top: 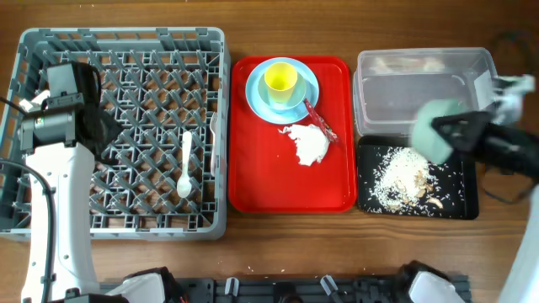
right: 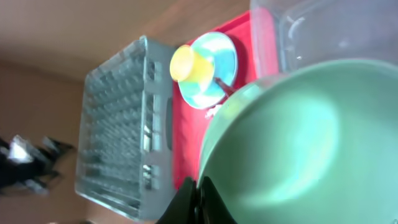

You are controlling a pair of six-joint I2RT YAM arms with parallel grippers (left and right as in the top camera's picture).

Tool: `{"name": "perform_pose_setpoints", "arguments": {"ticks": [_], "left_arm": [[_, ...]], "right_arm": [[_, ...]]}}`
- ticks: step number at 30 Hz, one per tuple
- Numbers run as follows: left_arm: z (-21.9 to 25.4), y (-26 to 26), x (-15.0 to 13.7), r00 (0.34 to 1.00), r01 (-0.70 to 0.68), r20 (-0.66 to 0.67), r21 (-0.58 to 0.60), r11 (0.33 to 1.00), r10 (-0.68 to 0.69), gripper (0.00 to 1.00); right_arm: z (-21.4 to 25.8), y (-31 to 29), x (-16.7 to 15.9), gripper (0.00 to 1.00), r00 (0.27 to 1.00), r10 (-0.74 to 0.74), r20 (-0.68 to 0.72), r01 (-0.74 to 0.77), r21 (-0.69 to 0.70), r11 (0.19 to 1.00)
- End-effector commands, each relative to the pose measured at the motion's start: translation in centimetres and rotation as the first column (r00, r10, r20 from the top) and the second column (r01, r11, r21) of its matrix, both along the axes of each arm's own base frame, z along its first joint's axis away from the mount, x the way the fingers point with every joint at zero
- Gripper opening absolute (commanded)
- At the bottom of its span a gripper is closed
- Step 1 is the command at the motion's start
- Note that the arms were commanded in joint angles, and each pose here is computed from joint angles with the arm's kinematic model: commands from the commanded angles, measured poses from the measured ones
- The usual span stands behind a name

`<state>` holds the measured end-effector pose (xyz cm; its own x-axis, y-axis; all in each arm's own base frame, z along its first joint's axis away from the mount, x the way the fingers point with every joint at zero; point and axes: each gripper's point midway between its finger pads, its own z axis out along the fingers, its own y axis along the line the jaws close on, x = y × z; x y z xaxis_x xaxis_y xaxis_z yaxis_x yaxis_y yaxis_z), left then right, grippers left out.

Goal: Sort waste into correct bins and load items into the dishwasher rack
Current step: 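Set the empty green bowl down on the red tray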

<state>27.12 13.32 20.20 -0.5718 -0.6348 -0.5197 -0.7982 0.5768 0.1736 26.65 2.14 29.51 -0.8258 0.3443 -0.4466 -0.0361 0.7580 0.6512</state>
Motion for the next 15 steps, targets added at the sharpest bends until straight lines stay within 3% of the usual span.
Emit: {"name": "perform_pose_setpoints", "arguments": {"ticks": [1, 5, 8, 11, 15], "left_arm": [[0.5, 0.3, -0.1, 1.0, -0.016, 0.02, 0.009, 1.0, 0.016, 1.0], [0.5, 0.3, -0.1, 1.0, -0.016, 0.02, 0.009, 1.0, 0.016, 1.0], [0.5, 0.3, -0.1, 1.0, -0.016, 0.021, 0.009, 1.0, 0.016, 1.0], [0.5, 0.3, -0.1, 1.0, -0.016, 0.021, 0.009, 1.0, 0.016, 1.0], [0.5, 0.3, -0.1, 1.0, -0.016, 0.021, 0.009, 1.0, 0.016, 1.0]], "right_arm": [[-0.4, 6.2, -1.5, 0.04, 0.993, 0.091, -0.072, -0.101, -0.149, 0.984], [-4.1, 17.6, -3.8, 0.04, 0.92, 0.375, -0.115, -0.393, -0.274, 0.878], [-9.4, 25.0, -5.3, 0.04, 0.838, 0.515, -0.182, -0.541, -0.393, 0.743], [-15.1, 27.3, -5.0, 0.04, 0.807, 0.515, -0.29, -0.589, -0.463, 0.663], [-20.1, 28.0, -5.2, 0.05, 0.762, 0.494, -0.418, -0.646, -0.451, 0.615]]}}
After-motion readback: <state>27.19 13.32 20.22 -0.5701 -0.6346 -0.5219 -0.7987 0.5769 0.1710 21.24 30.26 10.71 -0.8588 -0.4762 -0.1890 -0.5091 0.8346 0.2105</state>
